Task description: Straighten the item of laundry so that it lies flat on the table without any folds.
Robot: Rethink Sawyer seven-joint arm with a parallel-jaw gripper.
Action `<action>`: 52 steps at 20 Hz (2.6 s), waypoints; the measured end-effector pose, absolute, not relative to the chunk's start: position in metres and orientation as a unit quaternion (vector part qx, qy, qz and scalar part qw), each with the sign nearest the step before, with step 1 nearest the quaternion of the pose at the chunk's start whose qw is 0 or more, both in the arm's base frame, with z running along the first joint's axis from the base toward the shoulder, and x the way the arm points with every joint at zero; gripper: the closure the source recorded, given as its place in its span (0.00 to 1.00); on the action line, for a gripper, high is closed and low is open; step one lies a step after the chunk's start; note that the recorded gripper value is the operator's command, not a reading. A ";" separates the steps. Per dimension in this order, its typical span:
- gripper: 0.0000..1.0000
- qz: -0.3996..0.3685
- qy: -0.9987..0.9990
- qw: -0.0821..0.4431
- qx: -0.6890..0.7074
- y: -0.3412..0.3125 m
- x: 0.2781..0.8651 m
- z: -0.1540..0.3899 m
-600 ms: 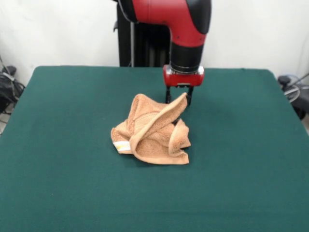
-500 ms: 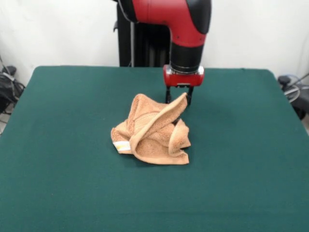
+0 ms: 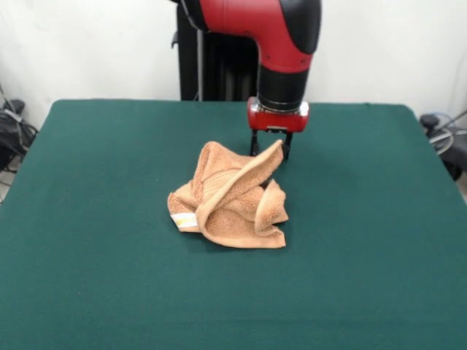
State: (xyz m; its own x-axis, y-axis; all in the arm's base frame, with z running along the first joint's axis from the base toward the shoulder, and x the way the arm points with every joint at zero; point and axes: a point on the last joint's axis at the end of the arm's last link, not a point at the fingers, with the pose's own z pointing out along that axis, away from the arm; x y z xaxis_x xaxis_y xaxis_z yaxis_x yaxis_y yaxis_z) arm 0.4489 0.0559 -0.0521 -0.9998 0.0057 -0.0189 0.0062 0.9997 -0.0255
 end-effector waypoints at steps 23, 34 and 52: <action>0.00 -0.037 0.998 0.045 0.036 0.065 0.508 0.025; 0.00 -0.042 0.995 0.065 0.063 0.027 0.545 0.017; 0.00 -0.041 0.994 0.064 0.073 0.013 0.556 0.000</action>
